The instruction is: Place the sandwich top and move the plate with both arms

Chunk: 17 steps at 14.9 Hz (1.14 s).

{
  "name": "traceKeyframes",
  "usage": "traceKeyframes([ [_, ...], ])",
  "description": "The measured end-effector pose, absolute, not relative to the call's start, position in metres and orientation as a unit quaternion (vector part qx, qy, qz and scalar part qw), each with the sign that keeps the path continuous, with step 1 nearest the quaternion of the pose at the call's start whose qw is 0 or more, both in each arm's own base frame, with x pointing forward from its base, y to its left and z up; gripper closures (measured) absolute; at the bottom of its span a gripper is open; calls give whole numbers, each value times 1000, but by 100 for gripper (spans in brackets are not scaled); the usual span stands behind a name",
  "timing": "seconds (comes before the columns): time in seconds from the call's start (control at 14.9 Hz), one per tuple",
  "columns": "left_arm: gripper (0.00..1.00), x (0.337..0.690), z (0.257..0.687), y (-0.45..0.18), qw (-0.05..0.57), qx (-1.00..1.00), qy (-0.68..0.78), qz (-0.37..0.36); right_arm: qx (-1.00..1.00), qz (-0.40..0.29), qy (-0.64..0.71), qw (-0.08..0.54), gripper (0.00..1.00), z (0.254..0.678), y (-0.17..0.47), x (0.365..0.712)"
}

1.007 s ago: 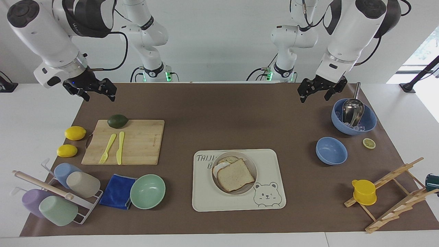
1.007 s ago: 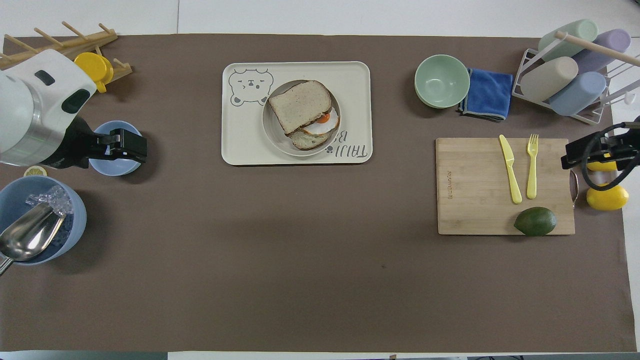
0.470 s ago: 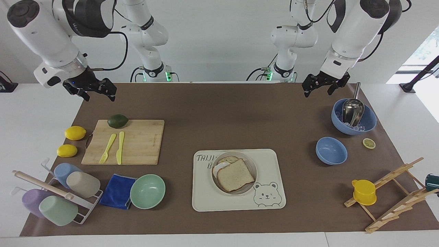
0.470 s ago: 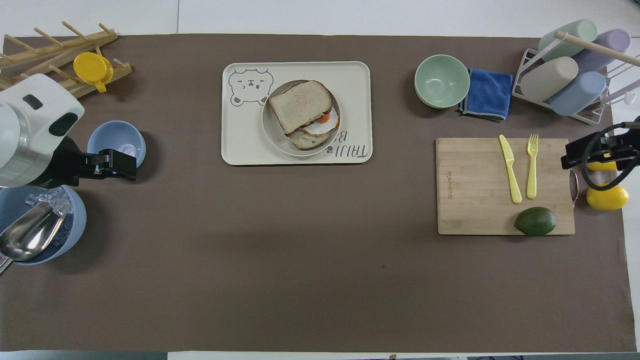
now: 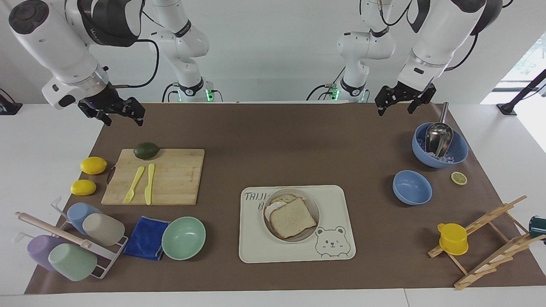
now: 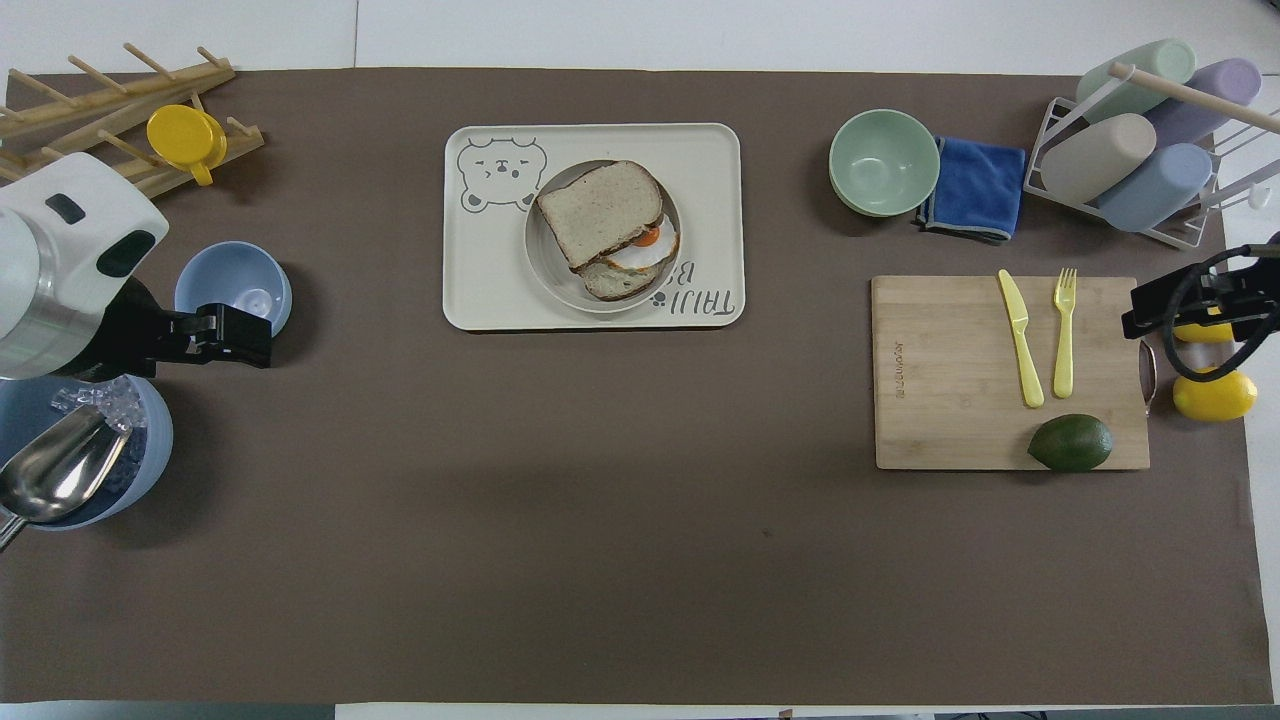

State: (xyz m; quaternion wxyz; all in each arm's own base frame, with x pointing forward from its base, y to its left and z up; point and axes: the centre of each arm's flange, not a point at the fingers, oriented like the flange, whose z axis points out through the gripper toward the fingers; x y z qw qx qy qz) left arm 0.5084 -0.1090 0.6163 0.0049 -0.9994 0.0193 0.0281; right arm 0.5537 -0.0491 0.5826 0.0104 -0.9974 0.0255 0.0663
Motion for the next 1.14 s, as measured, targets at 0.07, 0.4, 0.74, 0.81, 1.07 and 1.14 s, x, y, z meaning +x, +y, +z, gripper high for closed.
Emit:
traceKeyframes([
  [0.07,0,507,621,-104,5,-999,25,31,-997,66,26,10,0,583,-49,554],
  [0.4,0,513,627,-92,1,-999,35,6,-997,66,26,10,0,583,-49,554],
  [0.74,0,514,628,-91,0,-999,35,3,-997,66,26,10,0,583,-49,554],
  [0.81,0,514,627,-91,-4,-999,34,4,-997,66,26,10,0,583,-49,554],
  [1.07,0,514,626,-86,-13,-999,28,11,-997,66,26,10,0,583,-49,554],
  [1.14,0,514,626,-86,-14,-999,27,11,-997,66,26,10,0,583,-49,554],
])
